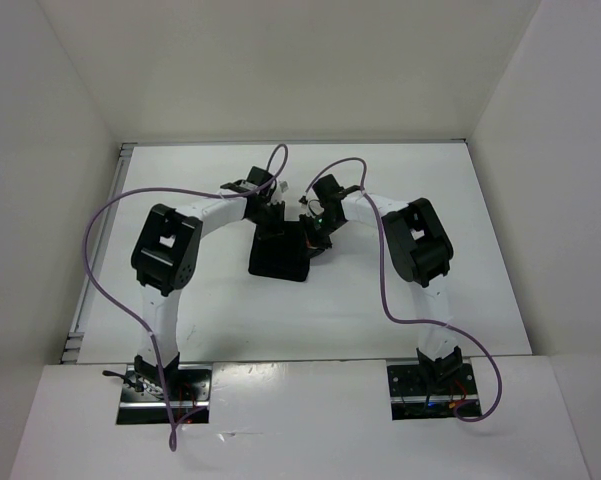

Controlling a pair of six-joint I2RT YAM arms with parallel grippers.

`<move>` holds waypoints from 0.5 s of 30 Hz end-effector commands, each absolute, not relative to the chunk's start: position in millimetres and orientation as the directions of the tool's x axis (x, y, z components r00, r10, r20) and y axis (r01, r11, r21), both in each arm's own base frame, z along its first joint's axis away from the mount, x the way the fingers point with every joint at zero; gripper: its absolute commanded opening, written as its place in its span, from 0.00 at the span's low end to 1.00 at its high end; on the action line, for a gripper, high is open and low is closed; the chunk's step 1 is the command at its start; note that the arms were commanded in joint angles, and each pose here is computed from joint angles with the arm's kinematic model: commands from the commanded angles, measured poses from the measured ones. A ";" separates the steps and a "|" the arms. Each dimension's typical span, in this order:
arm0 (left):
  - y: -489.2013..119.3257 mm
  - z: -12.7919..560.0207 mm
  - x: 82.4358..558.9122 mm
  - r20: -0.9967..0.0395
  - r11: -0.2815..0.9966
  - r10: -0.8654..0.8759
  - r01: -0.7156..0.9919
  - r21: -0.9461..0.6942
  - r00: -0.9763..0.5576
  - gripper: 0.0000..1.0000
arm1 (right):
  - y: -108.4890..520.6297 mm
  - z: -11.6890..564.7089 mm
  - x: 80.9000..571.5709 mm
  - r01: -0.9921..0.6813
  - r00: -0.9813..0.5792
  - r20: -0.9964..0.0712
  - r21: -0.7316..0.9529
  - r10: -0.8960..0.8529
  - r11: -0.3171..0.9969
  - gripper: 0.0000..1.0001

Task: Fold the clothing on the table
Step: Fold the skirt

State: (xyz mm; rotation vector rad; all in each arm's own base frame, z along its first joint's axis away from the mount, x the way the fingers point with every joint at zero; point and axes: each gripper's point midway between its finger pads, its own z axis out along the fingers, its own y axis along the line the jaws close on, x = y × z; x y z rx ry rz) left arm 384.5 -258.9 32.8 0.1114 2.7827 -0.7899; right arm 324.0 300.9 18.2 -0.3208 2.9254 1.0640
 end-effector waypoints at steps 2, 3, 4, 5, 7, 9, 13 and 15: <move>-235.4 32.9 428.9 -0.372 0.901 -0.091 0.083 -0.426 -0.924 0.00 | 277.8 -10.1 318.6 -0.195 -0.979 -0.053 0.547 -0.198 0.814 0.00; -229.8 31.7 435.4 -0.394 0.916 -0.111 0.061 -0.398 -0.913 0.00 | 277.8 -10.1 318.6 -0.195 -0.979 -0.053 0.547 -0.198 0.814 0.00; -220.3 33.4 440.6 -0.404 0.921 -0.151 0.020 -0.388 -0.902 0.00 | 277.8 -10.1 318.6 -0.195 -0.979 -0.053 0.547 -0.198 0.814 0.00; -211.0 28.8 443.4 -0.412 0.930 -0.164 -0.001 -0.368 -0.896 0.00 | 277.8 -10.1 318.6 -0.195 -0.979 -0.053 0.547 -0.198 0.814 0.00; -199.7 39.0 458.0 -0.470 0.936 -0.219 -0.048 -0.349 -0.855 0.00 | 277.6 -11.1 315.0 -0.189 -0.979 -0.042 0.554 -0.200 0.811 0.00; -189.0 38.7 462.1 -0.492 0.940 -0.244 -0.078 -0.333 -0.835 0.00 | 277.6 -11.1 314.9 -0.189 -0.979 -0.042 0.554 -0.200 0.811 0.00; -177.9 36.1 465.6 -0.502 0.934 -0.283 -0.115 -0.339 -0.817 0.00 | 278.0 -14.4 312.9 -0.192 -0.977 -0.034 0.560 -0.209 0.806 0.00; -177.0 32.8 462.9 -0.496 0.935 -0.282 -0.118 -0.336 -0.821 0.00 | 277.6 -14.6 313.0 -0.201 -0.975 -0.039 0.560 -0.217 0.804 0.00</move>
